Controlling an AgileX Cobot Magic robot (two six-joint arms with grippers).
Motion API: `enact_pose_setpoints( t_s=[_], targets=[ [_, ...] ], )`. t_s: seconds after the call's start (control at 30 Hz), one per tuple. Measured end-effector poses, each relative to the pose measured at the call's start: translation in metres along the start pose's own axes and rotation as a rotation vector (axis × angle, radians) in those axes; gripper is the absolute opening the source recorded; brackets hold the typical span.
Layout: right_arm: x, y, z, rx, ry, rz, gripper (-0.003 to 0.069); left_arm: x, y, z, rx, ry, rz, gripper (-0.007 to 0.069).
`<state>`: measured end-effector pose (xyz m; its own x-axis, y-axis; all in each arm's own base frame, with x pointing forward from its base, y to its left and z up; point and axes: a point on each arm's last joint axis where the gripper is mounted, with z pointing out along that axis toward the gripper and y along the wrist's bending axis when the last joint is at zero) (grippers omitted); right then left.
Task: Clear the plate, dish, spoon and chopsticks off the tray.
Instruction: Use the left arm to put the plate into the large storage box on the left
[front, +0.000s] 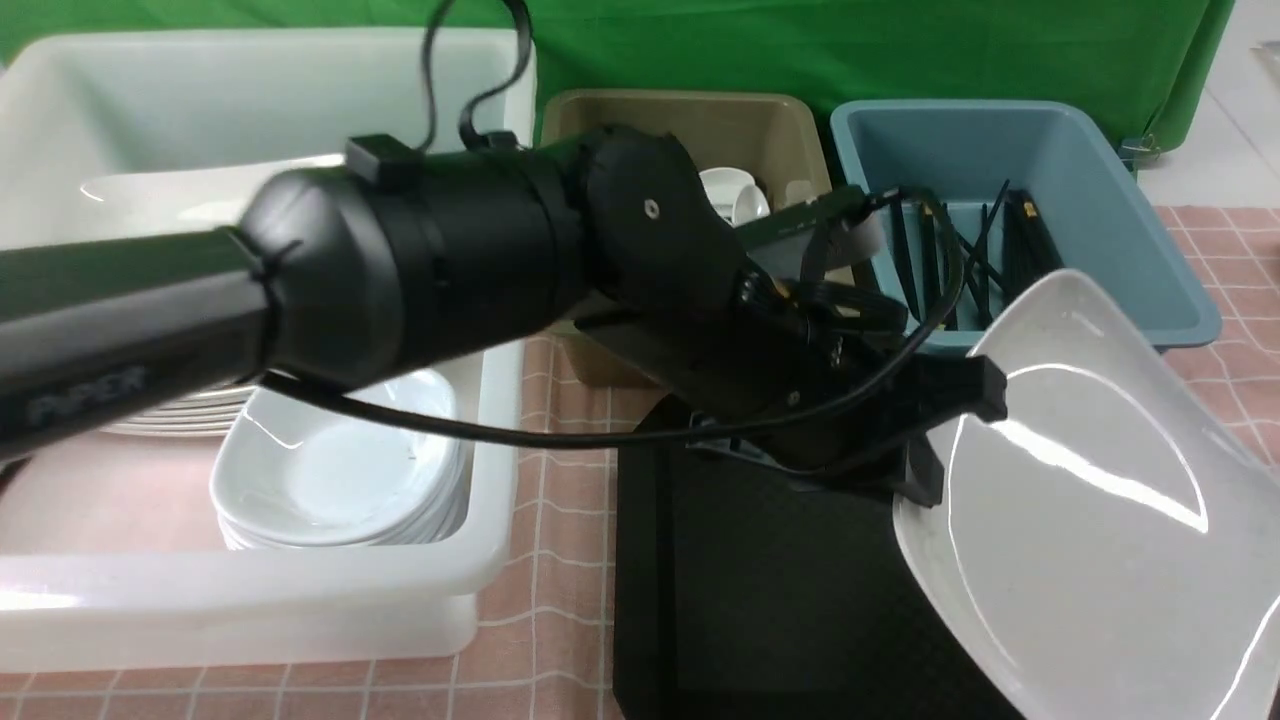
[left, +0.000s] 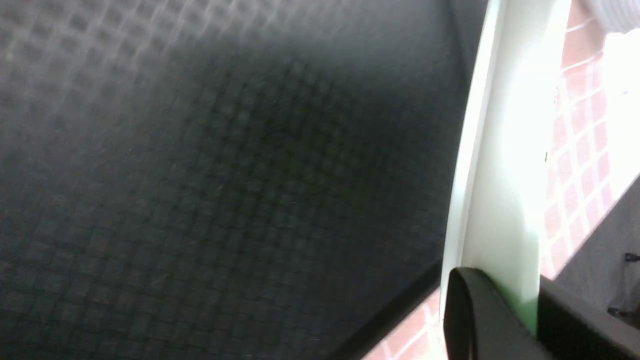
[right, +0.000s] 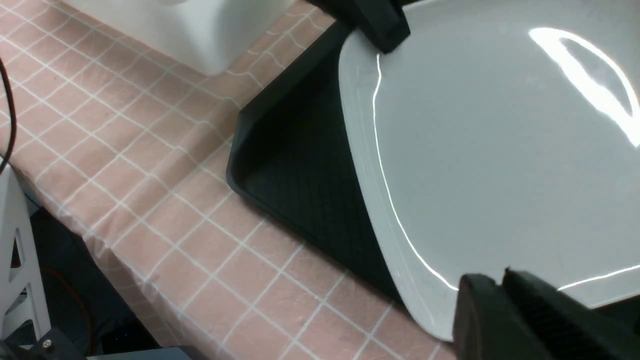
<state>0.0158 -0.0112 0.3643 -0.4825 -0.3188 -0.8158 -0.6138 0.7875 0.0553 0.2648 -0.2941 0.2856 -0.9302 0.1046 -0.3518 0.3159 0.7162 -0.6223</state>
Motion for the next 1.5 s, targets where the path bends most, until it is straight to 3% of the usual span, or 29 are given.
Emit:
enact_pose_setpoints(
  t_s=[0.07, 0.23, 0.37, 0.57, 0.83, 1.07, 1.5],
  targets=[
    [0.0, 0.0, 0.0, 0.0, 0.0, 0.0, 0.0108, -0.002, -0.002, -0.008, 0.008, -0.017, 0.003, 0.0022],
    [0.0, 0.0, 0.0, 0.0, -0.003, 0.0, 0.0111, -0.027, 0.01, -0.078, 0.036, -0.145, -0.027, 0.0022],
    [0.0, 0.0, 0.0, 0.001, -0.003, 0.0, 0.0114, -0.05, 0.044, -0.146, -0.007, -0.288, -0.087, 0.0022],
    [0.0, 0.0, 0.0, 0.001, -0.003, -0.001, 0.0115, -0.056, 0.139, -0.262, -0.108, -0.496, -0.283, 0.0022],
    [0.0, 0.0, 0.0, 0.002, -0.004, -0.001, 0.012, -0.027, 0.238, -0.347, -0.233, -0.686, -0.499, 0.0022],
    [0.0, 0.0, 0.0, 0.001, -0.005, -0.001, 0.0122, -0.019, 0.3, -0.352, -0.299, -0.691, -0.598, 0.0022],
    [-0.001, 0.0, 0.0, 0.004, -0.007, -0.002, 0.0123, -0.019, 0.378, -0.309, -0.305, -0.549, -0.687, 0.0023]
  ],
)
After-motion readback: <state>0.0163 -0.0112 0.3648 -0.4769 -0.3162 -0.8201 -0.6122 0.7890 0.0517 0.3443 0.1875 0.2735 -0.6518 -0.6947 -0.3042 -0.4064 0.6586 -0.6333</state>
